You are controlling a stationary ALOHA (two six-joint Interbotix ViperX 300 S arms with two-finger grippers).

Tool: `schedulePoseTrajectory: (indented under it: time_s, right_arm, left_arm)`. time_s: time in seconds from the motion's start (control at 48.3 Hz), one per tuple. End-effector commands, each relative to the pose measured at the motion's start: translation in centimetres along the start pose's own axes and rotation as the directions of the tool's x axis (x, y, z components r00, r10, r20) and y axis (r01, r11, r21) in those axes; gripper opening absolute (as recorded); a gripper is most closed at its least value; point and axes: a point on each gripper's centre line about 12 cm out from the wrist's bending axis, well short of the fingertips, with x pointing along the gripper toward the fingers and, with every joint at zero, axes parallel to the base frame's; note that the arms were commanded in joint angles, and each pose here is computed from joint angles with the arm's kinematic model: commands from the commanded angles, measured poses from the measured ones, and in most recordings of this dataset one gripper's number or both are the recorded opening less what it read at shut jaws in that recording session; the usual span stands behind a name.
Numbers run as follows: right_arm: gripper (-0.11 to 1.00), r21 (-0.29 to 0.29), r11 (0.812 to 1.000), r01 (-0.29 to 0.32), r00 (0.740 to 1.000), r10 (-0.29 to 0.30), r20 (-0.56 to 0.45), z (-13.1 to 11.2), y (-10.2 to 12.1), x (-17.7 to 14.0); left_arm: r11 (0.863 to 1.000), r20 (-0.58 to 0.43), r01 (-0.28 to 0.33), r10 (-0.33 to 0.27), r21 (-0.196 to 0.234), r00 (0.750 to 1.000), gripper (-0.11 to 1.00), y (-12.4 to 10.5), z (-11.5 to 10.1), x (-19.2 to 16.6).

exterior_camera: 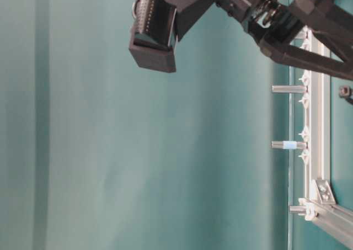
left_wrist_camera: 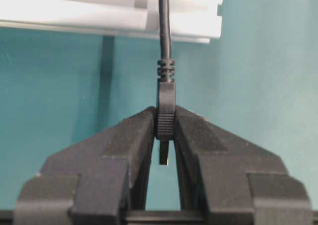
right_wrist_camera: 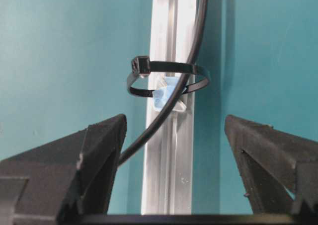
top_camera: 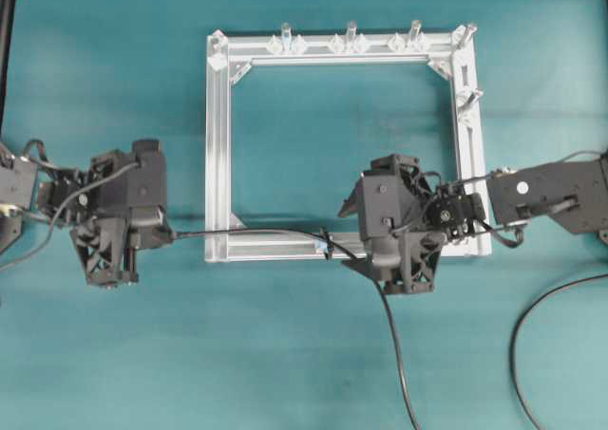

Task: Insert the wire through the string loop located in the center.
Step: 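Pull the USB plug leftward with the left gripper, drawing cable through the loop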

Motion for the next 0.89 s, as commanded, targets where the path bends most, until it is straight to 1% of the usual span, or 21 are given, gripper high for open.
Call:
schedulePoseTrajectory:
  time_s: [0.0,0.29,0.435,0.58,0.684,0.746,0.87]
  right_arm:
    - [0.82,-0.002,1.0,-0.013,0.999,0.014,0.046,1.4,0.4,-0.7]
    - [0.82,-0.002,1.0,-0.013,0.999,0.014,0.046,1.4,0.4,-0.7]
    - [0.82,-0.002,1.0,-0.013,0.999,0.014,0.046,1.4,0.4,-0.7]
    - [0.82,-0.002,1.0,-0.013,0.999,0.013,0.043,1.3,0.4,-0.7]
    - [0.82,-0.002,1.0,-0.012,0.999,0.012,0.041,1.2,0.4,-0.7]
    - [0.82,-0.002,1.0,-0.012,0.999,0.012,0.038,1.1,0.4,-0.7]
    - [0.82,-0.002,1.0,-0.012,0.999,0.012,0.038,1.1,0.4,-0.7]
  left_arm:
    - [1.0,0.015,0.008,-0.008,-0.004,1.0,0.14,-0.3,0.5,0.3]
    - [1.0,-0.005,0.002,-0.002,-0.002,1.0,0.14,-0.3,0.4,1.2]
    - [1.0,0.014,0.008,-0.008,0.006,1.0,0.14,-0.4,0.6,0.7]
    - [1.0,0.037,0.014,-0.015,0.002,0.999,0.14,-0.5,0.9,0.0]
    - [1.0,0.031,0.014,-0.014,-0.006,0.999,0.14,-0.5,0.9,-0.2]
    - [1.0,0.015,0.011,-0.011,-0.025,1.0,0.14,-0.5,0.8,-0.3]
    - [0.998,0.014,0.012,-0.012,-0.061,1.0,0.14,-0.6,0.9,-0.3]
